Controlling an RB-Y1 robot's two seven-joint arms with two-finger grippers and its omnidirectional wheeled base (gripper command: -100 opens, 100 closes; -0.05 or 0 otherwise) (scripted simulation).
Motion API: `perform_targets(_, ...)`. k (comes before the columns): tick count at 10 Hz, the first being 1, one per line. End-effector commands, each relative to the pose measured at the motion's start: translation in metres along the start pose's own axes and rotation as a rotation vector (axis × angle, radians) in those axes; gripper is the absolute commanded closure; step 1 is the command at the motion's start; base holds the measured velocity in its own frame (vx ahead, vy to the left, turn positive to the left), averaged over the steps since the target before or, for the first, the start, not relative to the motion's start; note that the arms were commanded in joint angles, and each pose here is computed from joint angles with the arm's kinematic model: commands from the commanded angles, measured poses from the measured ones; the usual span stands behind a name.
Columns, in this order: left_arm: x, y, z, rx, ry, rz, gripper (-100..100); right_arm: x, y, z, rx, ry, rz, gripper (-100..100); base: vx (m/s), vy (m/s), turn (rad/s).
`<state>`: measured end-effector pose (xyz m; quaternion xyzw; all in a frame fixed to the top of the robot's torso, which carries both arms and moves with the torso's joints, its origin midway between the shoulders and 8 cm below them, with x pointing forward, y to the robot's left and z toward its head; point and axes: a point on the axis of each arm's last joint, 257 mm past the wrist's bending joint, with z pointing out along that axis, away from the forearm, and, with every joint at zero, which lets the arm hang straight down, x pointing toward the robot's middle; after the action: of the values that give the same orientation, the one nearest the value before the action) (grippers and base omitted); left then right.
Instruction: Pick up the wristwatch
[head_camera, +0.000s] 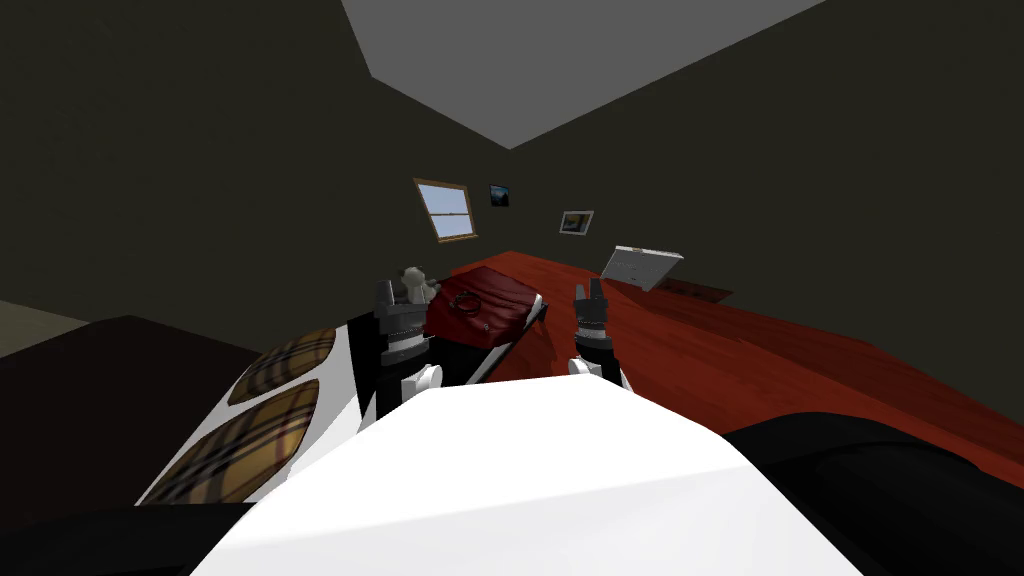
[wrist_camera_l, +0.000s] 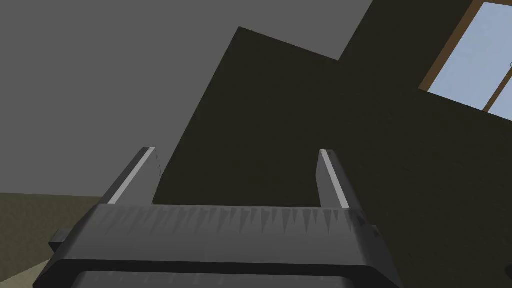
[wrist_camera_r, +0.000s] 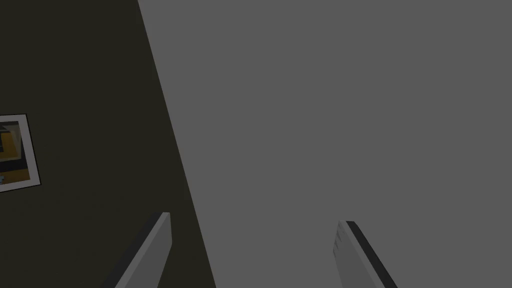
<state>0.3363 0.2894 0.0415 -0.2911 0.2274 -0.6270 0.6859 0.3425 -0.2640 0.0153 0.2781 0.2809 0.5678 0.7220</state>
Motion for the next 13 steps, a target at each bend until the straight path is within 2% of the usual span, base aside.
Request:
perform_targets(1, 0.004, 0.008, -0.001, -0.02, 0.031, 0.007, -100, 0.0, 0.0, 0.0, 0.0, 0.0, 0.0, 0, 0.008, -0.001, -0.005)
perform_targets(4, 0.012, 0.037, -0.007, -0.093, 0.092, 0.018, -100, 0.0, 0.0, 0.0, 0.0, 0.0, 0.0, 0, 0.025, -0.006, -0.009)
perform_targets(7, 0.017, 0.081, -0.019, -0.204, 0.133, 0.022, -100, 0.0, 0.0, 0.0, 0.0, 0.0, 0.0, 0, 0.045, -0.006, -0.009)
perform_targets(9, 0.019, 0.116, -0.032, -0.292, 0.149, 0.021, -100, 0.0, 0.0, 0.0, 0.0, 0.0, 0.0, 0, 0.056, -0.016, -0.009)
perform_targets(10, 0.019, 0.116, -0.032, -0.292, 0.149, 0.021, -100, 0.0, 0.0, 0.0, 0.0, 0.0, 0.0, 0, 0.037, -0.011, -0.002)
perform_targets(13, 0.022, 0.168, -0.055, -0.43, 0.161, 0.016, -100, 0.0, 0.0, 0.0, 0.0, 0.0, 0.0, 0, 0.049, -0.007, -0.008)
